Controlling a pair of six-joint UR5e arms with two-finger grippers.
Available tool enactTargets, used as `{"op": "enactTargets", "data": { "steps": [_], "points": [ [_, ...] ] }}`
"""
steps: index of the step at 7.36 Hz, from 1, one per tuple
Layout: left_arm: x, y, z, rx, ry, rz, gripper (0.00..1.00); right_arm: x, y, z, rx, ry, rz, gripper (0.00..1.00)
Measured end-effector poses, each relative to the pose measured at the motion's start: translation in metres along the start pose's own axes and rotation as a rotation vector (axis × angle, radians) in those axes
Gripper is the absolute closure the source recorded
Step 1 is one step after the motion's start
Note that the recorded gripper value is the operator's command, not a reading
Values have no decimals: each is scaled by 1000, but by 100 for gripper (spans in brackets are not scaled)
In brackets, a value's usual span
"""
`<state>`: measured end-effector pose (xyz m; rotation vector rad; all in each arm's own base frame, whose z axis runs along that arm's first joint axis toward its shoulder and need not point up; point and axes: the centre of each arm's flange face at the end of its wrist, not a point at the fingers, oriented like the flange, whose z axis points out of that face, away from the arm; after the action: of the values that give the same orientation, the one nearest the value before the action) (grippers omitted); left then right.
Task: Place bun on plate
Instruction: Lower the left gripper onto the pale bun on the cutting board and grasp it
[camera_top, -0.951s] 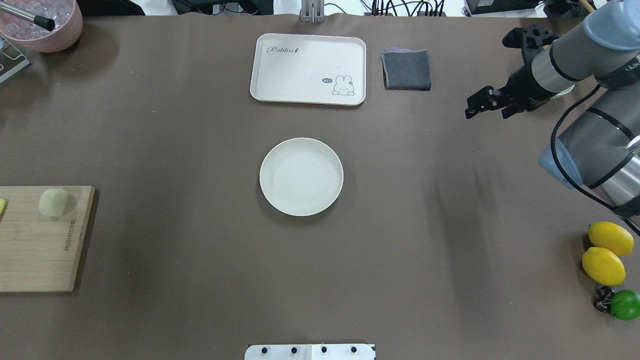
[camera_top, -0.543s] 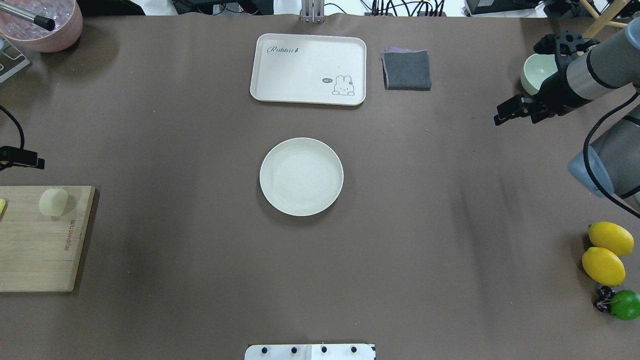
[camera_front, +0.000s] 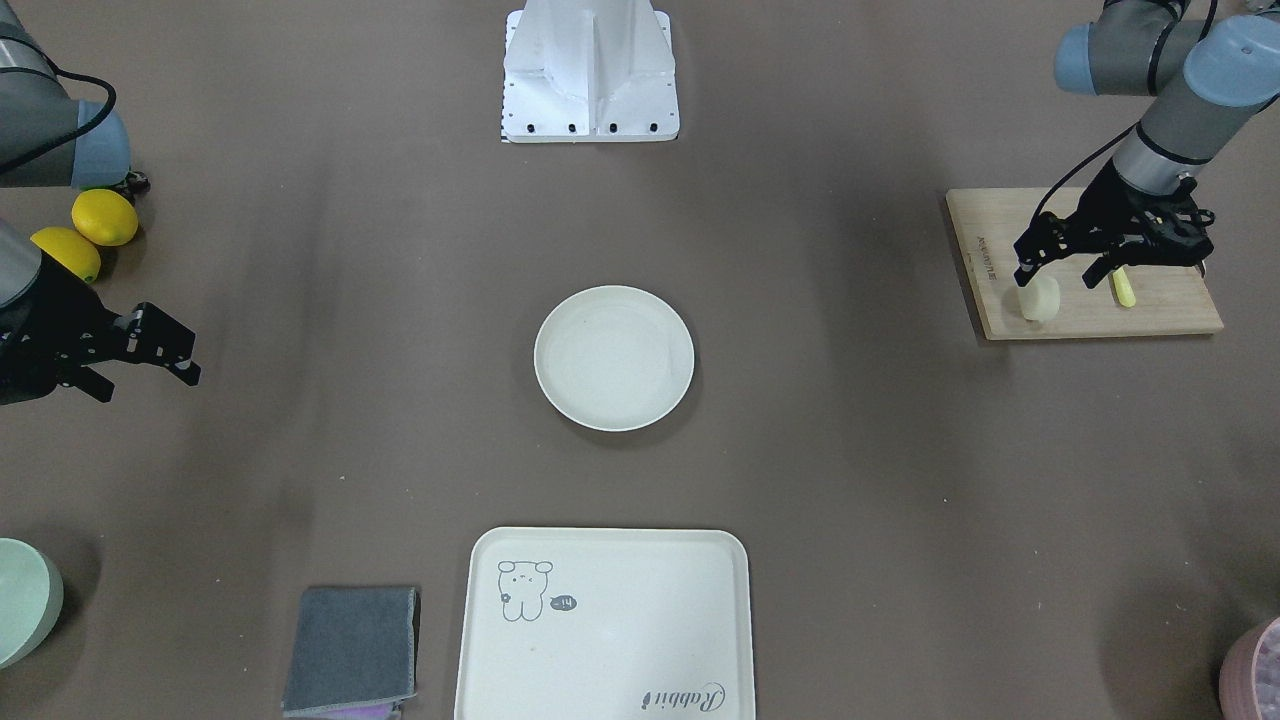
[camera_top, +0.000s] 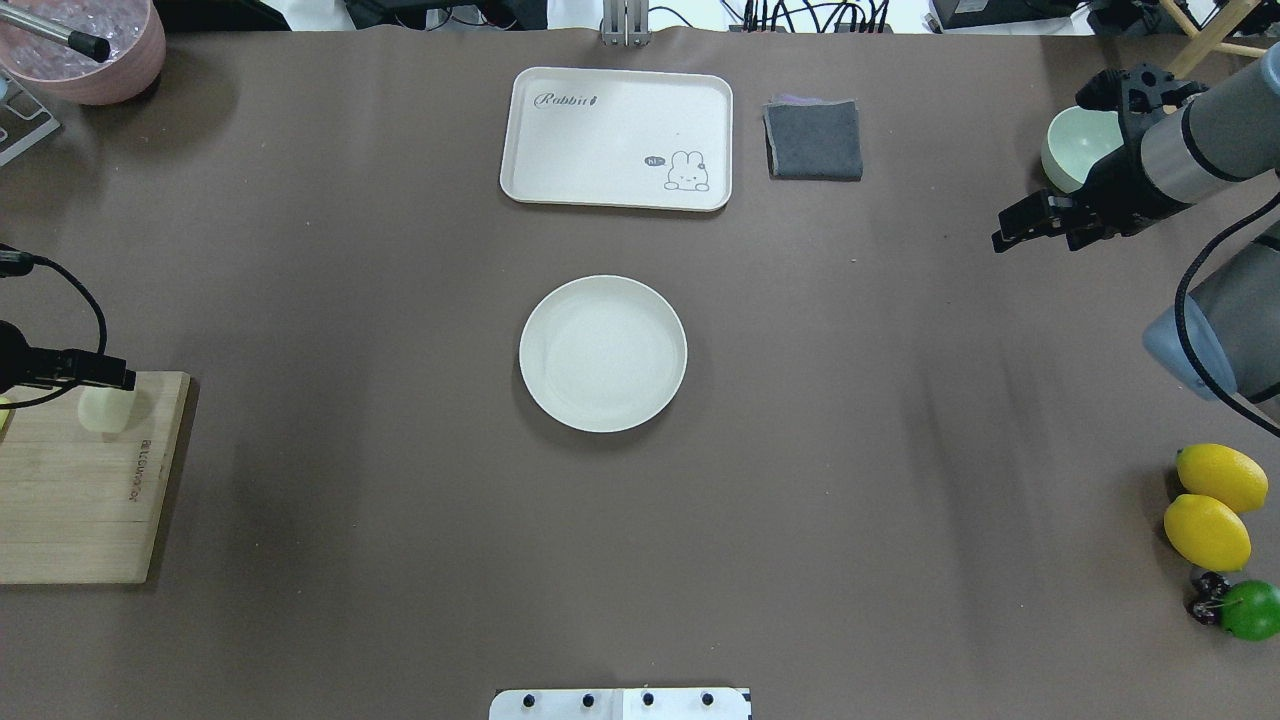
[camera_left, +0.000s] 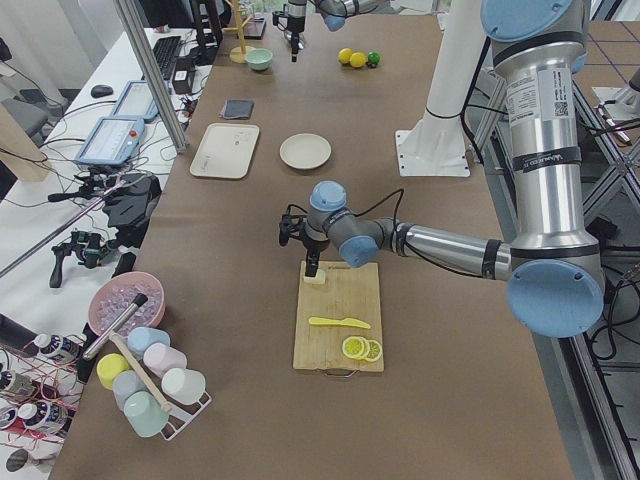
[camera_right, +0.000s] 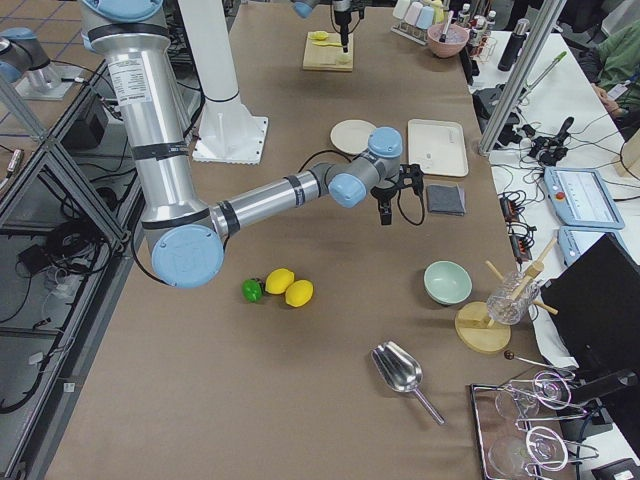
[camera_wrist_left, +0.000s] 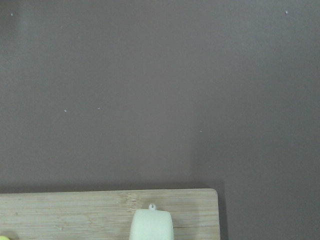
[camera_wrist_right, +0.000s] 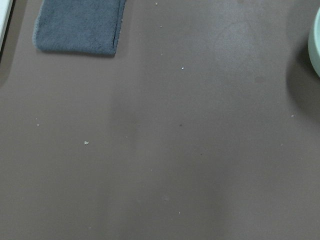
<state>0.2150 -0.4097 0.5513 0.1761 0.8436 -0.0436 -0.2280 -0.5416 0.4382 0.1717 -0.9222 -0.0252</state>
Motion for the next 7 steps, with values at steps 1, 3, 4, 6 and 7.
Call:
{"op": "enactTargets", "data": {
  "steps": [1, 3, 4, 6, 7],
  "points": [
    [0, 4, 10, -19, -7, 6, 2, -2, 1, -1, -5, -10, 9, 0],
    [-3, 7, 20, -36, -18, 8, 3, -5, 1, -2, -7, -18, 13, 0],
    [-7, 8, 24, -42, -26, 6, 6, -6, 1, -3, -6, -20, 13, 0],
    [-14, 9, 31, -53, -39, 4, 34, -8, 0, -4, -4, -23, 10, 0],
    [-16, 9, 33, -55, -41, 2, 52, -9, 0, -4, -3, -24, 9, 0]
  ]
}}
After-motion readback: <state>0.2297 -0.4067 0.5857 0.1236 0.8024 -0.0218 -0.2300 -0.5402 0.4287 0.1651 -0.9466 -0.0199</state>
